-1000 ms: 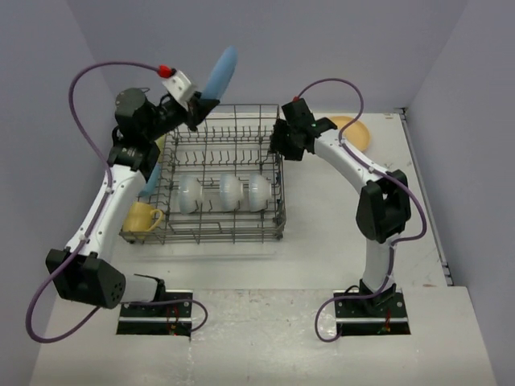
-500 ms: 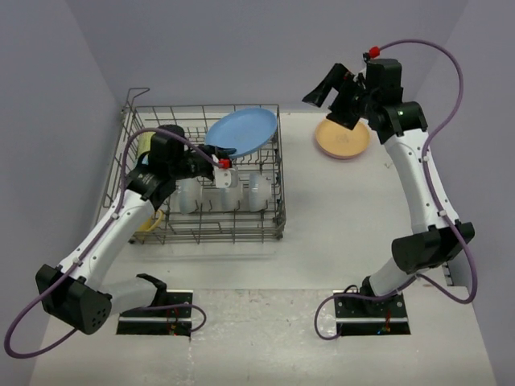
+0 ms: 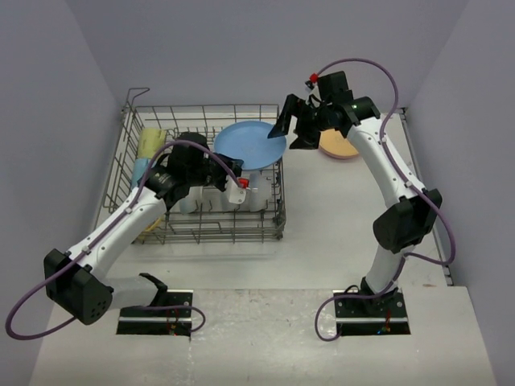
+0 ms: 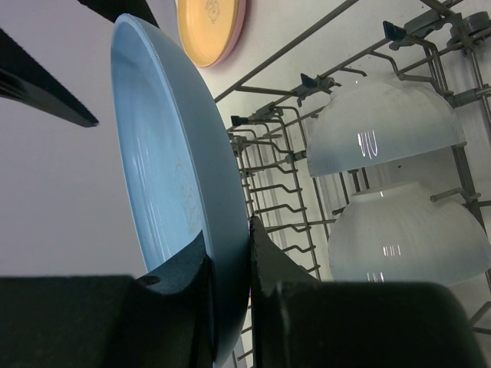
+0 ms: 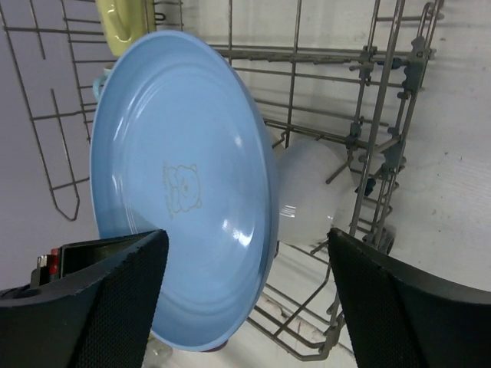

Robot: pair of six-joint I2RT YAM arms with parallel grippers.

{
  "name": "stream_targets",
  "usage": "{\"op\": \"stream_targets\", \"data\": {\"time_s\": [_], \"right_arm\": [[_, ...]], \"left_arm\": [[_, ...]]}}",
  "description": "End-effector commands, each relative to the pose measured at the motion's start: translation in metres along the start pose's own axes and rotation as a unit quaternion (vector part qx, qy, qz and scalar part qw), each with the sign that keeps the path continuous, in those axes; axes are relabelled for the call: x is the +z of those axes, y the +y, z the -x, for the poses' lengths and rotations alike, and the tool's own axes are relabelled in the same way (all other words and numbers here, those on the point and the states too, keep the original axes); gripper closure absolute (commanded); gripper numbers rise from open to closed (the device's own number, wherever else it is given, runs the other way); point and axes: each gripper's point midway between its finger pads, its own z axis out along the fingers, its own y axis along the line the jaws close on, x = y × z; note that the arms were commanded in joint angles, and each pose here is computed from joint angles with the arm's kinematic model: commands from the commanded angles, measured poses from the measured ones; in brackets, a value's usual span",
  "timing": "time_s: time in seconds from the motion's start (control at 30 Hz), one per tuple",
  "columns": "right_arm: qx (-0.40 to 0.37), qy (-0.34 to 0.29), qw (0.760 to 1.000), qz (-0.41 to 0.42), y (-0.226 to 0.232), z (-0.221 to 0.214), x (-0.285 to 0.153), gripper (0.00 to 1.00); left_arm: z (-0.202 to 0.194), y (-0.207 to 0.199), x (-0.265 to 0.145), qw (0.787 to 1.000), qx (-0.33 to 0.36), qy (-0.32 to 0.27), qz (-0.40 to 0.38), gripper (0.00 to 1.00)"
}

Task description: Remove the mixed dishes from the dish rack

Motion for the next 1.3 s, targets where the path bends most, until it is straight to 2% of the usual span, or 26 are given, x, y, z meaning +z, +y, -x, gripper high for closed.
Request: {"op": "stream_targets", "data": {"time_s": [0.0, 0.07, 0.13, 0.27, 0.3, 0.33, 0.37, 0.43, 0.47, 0.5, 0.53, 0.57, 0.63, 0.7, 0.73, 0.77, 0.83, 0.87, 0.93, 0.97, 1.03, 1.07, 1.13, 1.2, 1.27], "right_arm": [[-0.022, 0.007, 1.000, 0.014, 0.008, -0.010, -0.013, 0.18], [-0.019, 0.018, 0.999, 0.022, 0.009, -0.017, -0.011, 0.43], [-0.018, 0.025, 0.999, 0.025, 0.009, -0.020, -0.009, 0.55], [-0.020, 0.037, 0.999, 0.023, 0.007, -0.023, -0.005, 0.70], [-0.018, 0.039, 0.999, 0.026, 0.008, -0.024, -0.005, 0.79], [-0.017, 0.040, 0.999, 0.031, 0.008, -0.024, -0.004, 0.96], [-0.021, 0.039, 0.998, 0.040, 0.013, -0.023, -0.005, 1.00], [-0.024, 0.029, 0.998, 0.050, 0.018, -0.019, -0.006, 1.00], [-0.026, 0.019, 0.998, 0.053, 0.019, -0.013, -0.008, 1.00], [-0.027, 0.006, 0.998, 0.053, 0.020, -0.008, -0.010, 1.00], [-0.023, -0.004, 0.998, 0.052, 0.019, -0.003, -0.012, 1.00], [-0.019, -0.021, 0.998, 0.052, 0.015, 0.009, -0.014, 1.00], [0.000, -0.044, 0.998, 0.045, 0.004, 0.021, -0.017, 1.00], [0.016, -0.088, 0.995, 0.050, -0.010, 0.047, -0.023, 1.00], [0.029, -0.110, 0.993, 0.027, -0.028, 0.055, -0.021, 1.00], [0.036, -0.146, 0.989, 0.019, -0.041, 0.075, -0.027, 1.00], [0.062, -0.179, 0.982, -0.022, -0.075, 0.092, -0.024, 1.00], [0.083, -0.197, 0.976, -0.039, -0.098, 0.106, -0.032, 1.00], [0.116, -0.216, 0.967, -0.066, -0.130, 0.119, -0.033, 1.00], [0.137, -0.242, 0.956, -0.091, -0.159, 0.134, -0.037, 1.00], [0.165, -0.257, 0.945, -0.121, -0.194, 0.144, -0.041, 1.00], [0.182, -0.266, 0.935, -0.149, -0.221, 0.150, -0.041, 1.00], [0.189, -0.278, 0.926, -0.172, -0.242, 0.158, -0.042, 1.00], [0.185, -0.303, 0.909, -0.218, -0.266, 0.169, -0.046, 1.00], [0.208, -0.305, 0.898, -0.237, -0.288, 0.172, -0.041, 1.00]], "left_arm": [[0.013, 0.031, -0.010, 0.998, 0.041, -0.001, 0.040, 1.00], [0.013, 0.032, -0.009, 0.998, 0.043, 0.000, 0.041, 1.00], [0.014, 0.035, -0.010, 0.998, 0.047, 0.002, 0.047, 1.00], [0.018, 0.042, -0.011, 0.997, 0.056, 0.003, 0.061, 1.00], [0.020, 0.046, -0.013, 0.996, 0.063, 0.002, 0.069, 1.00], [0.024, 0.050, -0.015, 0.995, 0.068, -0.001, 0.075, 1.00], [0.026, 0.053, -0.016, 0.994, 0.073, -0.004, 0.079, 1.00], [0.030, 0.056, -0.019, 0.993, 0.078, -0.009, 0.085, 1.00], [0.032, 0.058, -0.019, 0.993, 0.077, -0.014, 0.090, 0.62], [0.034, 0.059, -0.020, 0.993, 0.066, -0.018, 0.093, 0.38], [0.037, 0.060, -0.021, 0.993, 0.058, -0.026, 0.096, 0.00], [0.039, 0.066, -0.022, 0.993, 0.049, -0.029, 0.107, 0.00], [0.040, 0.073, -0.025, 0.991, -0.010, -0.035, 0.132, 0.00], [0.045, 0.092, -0.030, 0.978, -0.087, -0.055, 0.180, 0.00], [0.041, 0.098, -0.033, 0.972, -0.115, -0.050, 0.198, 0.00], [0.045, 0.108, -0.036, 0.959, -0.159, -0.069, 0.223, 0.00], [0.043, 0.116, -0.040, 0.943, -0.200, -0.084, 0.252, 0.00], [0.045, 0.124, -0.042, 0.933, -0.216, -0.100, 0.270, 0.00], [0.040, 0.121, -0.035, 0.910, -0.293, -0.117, 0.268, 0.00], [0.033, 0.123, -0.035, 0.891, -0.337, -0.115, 0.281, 0.00], [0.011, 0.125, -0.034, 0.868, -0.380, -0.099, 0.305, 0.00], [0.008, 0.130, -0.035, 0.850, -0.409, -0.114, 0.312, 0.00], [-0.017, 0.138, -0.040, 0.825, -0.448, -0.114, 0.325, 0.00], [-0.027, 0.135, -0.031, 0.794, -0.515, -0.140, 0.289, 0.00], [-0.037, 0.134, -0.031, 0.779, -0.549, -0.148, 0.266, 0.00]]}}
